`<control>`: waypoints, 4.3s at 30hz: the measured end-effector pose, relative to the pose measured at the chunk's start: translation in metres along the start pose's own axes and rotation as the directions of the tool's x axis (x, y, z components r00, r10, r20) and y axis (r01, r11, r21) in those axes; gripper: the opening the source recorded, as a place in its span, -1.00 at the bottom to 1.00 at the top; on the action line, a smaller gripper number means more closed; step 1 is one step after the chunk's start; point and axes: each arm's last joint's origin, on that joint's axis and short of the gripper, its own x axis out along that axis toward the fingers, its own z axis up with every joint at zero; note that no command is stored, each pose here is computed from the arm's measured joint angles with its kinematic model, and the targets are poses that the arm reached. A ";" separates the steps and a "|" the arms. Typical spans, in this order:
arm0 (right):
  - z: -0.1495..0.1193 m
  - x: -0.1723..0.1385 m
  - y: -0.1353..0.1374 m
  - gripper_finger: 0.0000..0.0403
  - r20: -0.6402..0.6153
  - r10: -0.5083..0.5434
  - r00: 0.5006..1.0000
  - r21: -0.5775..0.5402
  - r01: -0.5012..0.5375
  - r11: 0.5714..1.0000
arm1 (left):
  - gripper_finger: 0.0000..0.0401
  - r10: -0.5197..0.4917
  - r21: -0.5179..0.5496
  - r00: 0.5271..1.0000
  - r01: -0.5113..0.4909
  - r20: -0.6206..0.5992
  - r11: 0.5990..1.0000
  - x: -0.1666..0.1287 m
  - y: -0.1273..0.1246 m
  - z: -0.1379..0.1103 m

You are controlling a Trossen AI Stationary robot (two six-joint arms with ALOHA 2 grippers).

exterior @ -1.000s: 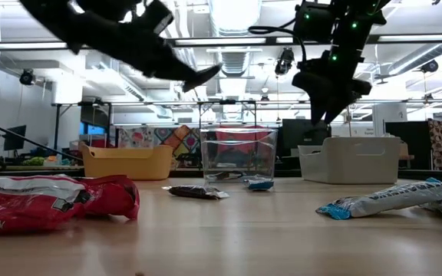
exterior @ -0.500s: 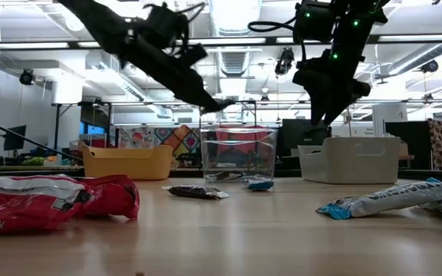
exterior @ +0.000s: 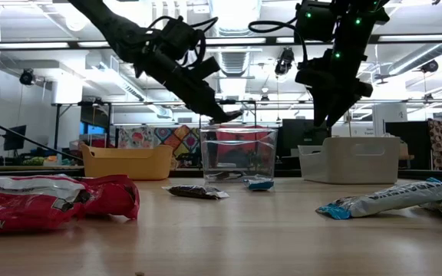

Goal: Sort candy
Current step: Put the brown chocolate into the transparent bin, then put the white chocolate into the yellow bin

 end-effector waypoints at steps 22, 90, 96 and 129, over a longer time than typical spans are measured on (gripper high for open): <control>-0.003 -0.011 0.001 0.00 -0.064 0.144 0.987 0.016 -0.144 0.990 | -0.27 -0.115 -0.020 0.991 0.117 0.063 0.993 -0.033 -0.009 0.015; -0.212 0.009 0.110 -0.24 -0.535 -0.175 0.827 -0.812 -0.445 0.379 | -0.27 -0.202 -0.104 0.949 0.233 0.241 0.967 -0.138 -0.066 -0.016; -0.210 0.005 0.110 -0.51 -0.530 -0.144 0.835 -0.808 -0.446 0.385 | -0.27 -0.203 -0.097 0.949 0.231 0.241 0.968 -0.138 -0.066 -0.016; -0.144 -0.014 0.139 -0.96 -0.215 0.116 0.970 -0.745 -0.240 0.623 | -0.27 -0.207 -0.095 0.948 0.236 0.243 0.967 -0.138 -0.066 -0.016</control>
